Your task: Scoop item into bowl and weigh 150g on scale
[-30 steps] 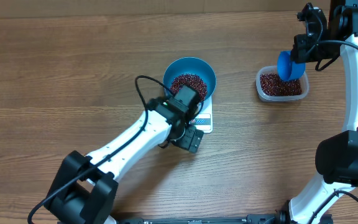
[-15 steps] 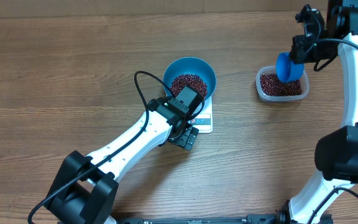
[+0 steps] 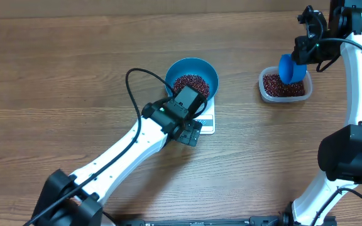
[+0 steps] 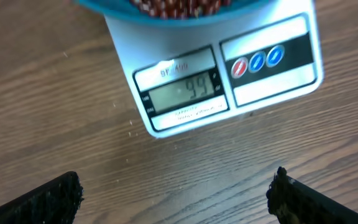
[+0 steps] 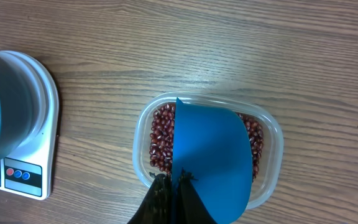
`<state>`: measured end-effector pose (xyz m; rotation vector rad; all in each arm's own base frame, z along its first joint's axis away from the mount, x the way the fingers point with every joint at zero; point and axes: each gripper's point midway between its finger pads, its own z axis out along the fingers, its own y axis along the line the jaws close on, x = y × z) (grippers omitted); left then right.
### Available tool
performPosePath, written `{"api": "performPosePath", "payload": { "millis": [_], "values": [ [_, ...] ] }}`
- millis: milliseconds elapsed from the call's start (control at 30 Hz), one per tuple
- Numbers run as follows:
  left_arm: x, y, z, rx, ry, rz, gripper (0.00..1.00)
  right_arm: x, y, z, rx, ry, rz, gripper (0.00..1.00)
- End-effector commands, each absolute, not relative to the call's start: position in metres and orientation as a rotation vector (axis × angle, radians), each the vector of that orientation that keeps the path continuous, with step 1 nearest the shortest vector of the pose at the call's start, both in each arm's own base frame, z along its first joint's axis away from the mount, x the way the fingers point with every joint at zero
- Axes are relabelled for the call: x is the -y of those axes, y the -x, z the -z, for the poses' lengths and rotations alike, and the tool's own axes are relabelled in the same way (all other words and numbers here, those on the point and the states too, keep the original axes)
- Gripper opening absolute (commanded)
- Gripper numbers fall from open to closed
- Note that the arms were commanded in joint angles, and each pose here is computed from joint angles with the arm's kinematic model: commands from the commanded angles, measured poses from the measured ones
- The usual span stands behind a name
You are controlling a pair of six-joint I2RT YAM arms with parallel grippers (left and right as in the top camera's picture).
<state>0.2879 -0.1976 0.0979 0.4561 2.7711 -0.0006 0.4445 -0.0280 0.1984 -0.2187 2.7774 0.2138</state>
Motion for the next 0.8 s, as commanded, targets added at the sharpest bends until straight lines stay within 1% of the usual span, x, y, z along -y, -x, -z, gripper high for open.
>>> {"api": "performPosePath", "payload": {
  "millis": [0,167,367,600,767],
  "values": [
    [0.200,-0.289,-0.098,-2.746,-0.450,0.014,1.00,0.028,-0.449,-0.205,-2.753,0.224,-0.204,0.04],
    [0.197,-0.277,-0.074,-2.777,-0.481,0.029,0.99,0.028,-0.450,-0.205,-2.752,0.225,-0.203,0.04],
    [0.197,-0.278,-0.073,-2.744,-0.623,0.011,0.99,0.028,-0.449,-0.200,-2.768,0.223,-0.207,0.04],
    [0.197,-0.278,-0.073,-2.747,-0.618,0.010,1.00,0.043,-0.435,-0.193,-2.852,0.200,-0.085,0.04],
    [0.195,-0.279,-0.073,-2.753,-0.571,0.007,1.00,0.050,-0.432,-0.192,-2.868,0.194,-0.029,0.04]
  ]
}}
